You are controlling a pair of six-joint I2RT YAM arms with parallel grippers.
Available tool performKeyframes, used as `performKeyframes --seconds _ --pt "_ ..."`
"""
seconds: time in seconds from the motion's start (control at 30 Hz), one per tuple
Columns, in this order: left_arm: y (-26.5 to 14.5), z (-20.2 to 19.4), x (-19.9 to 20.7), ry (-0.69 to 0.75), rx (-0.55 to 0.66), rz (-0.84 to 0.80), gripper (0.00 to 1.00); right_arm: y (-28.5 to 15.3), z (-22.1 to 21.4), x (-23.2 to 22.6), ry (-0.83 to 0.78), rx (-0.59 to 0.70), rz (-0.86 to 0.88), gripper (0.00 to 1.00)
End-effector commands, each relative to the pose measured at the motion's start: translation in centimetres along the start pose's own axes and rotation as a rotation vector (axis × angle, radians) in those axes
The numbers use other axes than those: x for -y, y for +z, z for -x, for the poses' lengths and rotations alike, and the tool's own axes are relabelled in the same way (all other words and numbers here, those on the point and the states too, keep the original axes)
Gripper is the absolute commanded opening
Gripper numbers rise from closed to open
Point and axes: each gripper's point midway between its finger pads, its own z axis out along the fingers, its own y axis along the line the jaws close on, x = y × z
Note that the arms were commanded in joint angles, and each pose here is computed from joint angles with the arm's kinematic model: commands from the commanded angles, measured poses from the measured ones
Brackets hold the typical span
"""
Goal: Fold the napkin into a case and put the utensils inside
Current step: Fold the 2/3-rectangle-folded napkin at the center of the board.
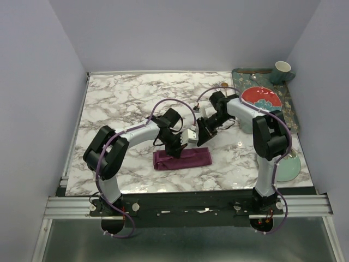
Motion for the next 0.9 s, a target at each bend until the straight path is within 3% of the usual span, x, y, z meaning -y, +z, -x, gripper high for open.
performKeyframes --seconds 0.0,0.3,0.87 --pt "-0.5 0.7 0.1 0.048 0.003 0.013 0.00 0.7 1.3 1.5 0.040 0.006 -0.035 0.23" --pt "-0.8 1.4 -0.1 0.048 0.017 0.019 0.00 3.1 -0.6 4.2 0.055 -0.074 -0.141 0.10" --pt "-2.1 2.9 -3.1 -0.005 0.045 0.062 0.00 3.8 -3.0 8.2 -0.010 -0.176 -0.300 0.06"
